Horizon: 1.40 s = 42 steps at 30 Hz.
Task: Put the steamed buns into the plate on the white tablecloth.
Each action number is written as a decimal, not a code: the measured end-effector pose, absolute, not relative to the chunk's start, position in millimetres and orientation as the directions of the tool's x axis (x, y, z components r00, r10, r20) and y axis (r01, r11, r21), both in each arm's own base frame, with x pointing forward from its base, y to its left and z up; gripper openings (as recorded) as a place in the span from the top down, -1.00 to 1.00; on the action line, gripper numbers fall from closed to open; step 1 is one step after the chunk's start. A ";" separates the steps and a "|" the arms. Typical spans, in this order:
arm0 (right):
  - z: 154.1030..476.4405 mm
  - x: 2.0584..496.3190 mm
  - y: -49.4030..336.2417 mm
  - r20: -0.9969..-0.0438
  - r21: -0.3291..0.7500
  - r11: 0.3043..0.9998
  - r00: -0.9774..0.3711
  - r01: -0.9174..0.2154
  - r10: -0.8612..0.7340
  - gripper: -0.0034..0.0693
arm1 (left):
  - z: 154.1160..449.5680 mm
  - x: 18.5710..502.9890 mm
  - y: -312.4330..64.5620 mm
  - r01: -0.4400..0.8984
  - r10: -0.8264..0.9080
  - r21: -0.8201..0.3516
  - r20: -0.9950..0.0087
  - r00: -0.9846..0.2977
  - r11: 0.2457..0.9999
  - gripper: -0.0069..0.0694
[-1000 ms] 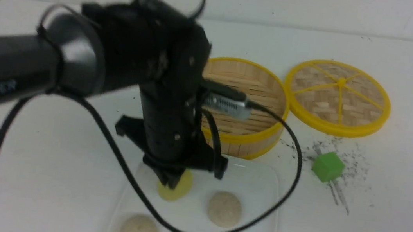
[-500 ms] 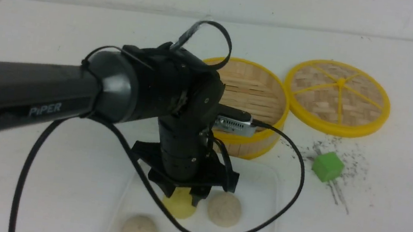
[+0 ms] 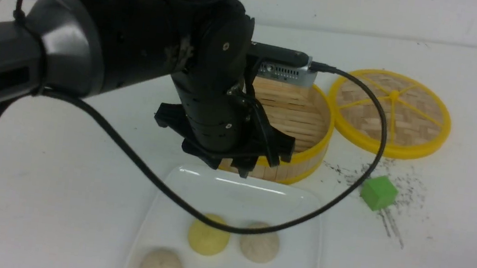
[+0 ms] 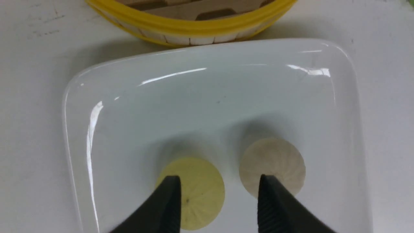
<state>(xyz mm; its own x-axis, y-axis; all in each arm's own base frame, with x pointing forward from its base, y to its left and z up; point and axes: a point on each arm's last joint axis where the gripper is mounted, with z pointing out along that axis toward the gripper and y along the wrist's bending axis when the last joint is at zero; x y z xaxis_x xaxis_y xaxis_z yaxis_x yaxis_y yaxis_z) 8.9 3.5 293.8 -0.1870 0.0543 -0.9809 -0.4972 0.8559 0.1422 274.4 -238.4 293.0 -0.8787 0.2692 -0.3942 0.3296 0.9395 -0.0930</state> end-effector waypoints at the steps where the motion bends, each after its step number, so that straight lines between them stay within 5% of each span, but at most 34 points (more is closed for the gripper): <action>1: 286.6 15.4 7.8 -0.983 0.144 0.853 -0.171 -0.501 0.066 0.82 | 292.7 274.7 -238.1 0.331 0.272 -0.088 -0.394 -0.878 0.940 0.14; 9: 275.7 31.8 18.9 -0.987 0.145 0.847 -0.130 -0.512 0.090 0.95 | 293.6 277.4 -237.2 0.344 0.288 -0.061 -0.421 -0.860 0.937 0.79; 32: 263.5 34.9 20.9 -0.985 0.158 0.849 -0.136 -0.505 0.102 0.93 | 294.4 280.8 -234.1 0.356 0.316 -0.006 -0.444 -0.838 0.935 0.81; 42: 196.4 50.3 9.1 -0.969 0.124 0.979 -0.230 -0.161 0.085 0.91 | 294.5 281.3 -233.4 0.357 0.322 0.005 -0.447 -0.835 0.934 0.79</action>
<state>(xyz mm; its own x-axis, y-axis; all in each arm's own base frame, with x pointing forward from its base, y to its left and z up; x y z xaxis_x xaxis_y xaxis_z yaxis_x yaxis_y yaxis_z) 50.3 9.1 196.4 -0.2305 0.0851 -0.9693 -0.1609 0.9791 0.1242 281.3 -233.4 294.5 -0.8348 0.3216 -0.4469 0.3573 0.9340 0.0046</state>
